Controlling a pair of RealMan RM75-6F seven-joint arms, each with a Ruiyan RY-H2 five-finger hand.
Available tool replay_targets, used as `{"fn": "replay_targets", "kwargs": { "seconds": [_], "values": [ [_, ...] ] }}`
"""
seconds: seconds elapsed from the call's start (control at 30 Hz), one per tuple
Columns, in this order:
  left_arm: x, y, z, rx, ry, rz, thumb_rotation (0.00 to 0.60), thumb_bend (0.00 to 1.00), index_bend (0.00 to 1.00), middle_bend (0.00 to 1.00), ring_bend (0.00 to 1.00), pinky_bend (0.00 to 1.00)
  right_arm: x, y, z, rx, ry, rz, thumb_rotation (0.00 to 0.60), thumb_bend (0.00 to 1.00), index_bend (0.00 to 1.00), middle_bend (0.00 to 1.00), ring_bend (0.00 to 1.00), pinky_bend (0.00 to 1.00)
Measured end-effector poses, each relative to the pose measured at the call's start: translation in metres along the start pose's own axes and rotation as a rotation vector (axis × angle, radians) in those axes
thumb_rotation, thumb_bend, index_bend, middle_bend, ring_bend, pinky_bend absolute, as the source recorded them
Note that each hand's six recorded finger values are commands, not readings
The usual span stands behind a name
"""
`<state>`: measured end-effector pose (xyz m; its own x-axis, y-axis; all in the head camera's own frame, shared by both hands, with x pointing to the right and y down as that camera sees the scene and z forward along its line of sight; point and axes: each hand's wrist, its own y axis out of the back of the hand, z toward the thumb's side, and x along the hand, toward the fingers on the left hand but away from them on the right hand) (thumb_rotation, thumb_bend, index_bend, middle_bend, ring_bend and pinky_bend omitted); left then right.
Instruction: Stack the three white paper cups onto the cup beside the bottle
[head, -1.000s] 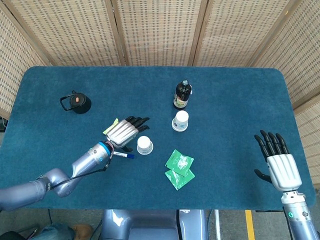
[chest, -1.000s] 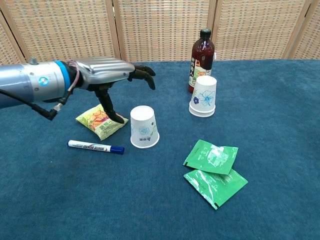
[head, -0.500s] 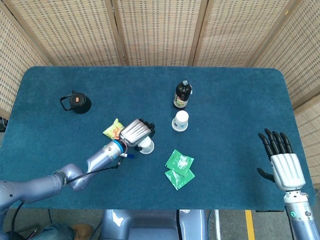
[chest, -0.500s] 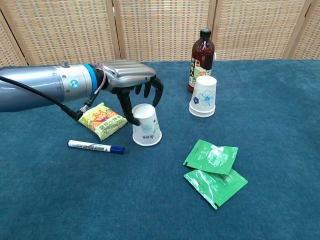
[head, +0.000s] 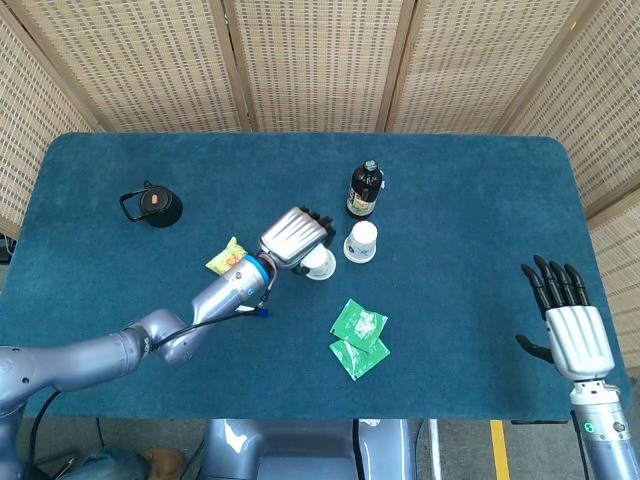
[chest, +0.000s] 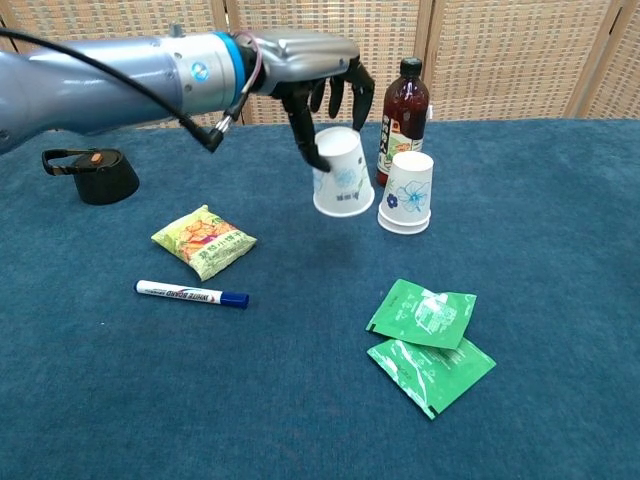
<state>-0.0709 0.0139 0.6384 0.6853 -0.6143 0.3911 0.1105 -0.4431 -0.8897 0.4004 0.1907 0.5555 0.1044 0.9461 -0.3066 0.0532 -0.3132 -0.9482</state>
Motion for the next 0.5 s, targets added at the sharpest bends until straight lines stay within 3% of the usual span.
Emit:
{"fn": "replay_targets", "kwargs": {
  "seconds": [0.2, 0.5],
  "values": [
    [0.035, 0.026, 0.006, -0.024, 0.049, 0.037, 0.6, 0.01, 0.55, 0.36, 0.4, 0.4, -0.002, 0.0, -0.005, -0.006, -0.019, 0.004, 0.6, 0.0, 0.0, 0.0, 0.0, 0.0],
    [0.076, 0.038, 0.018, -0.009, 0.107, 0.032, 0.6, 0.02, 0.55, 0.36, 0.4, 0.4, -0.004, 0.001, -0.014, -0.011, -0.045, 0.004, 0.6, 0.0, 0.0, 0.0, 0.0, 0.0]
  ]
}}
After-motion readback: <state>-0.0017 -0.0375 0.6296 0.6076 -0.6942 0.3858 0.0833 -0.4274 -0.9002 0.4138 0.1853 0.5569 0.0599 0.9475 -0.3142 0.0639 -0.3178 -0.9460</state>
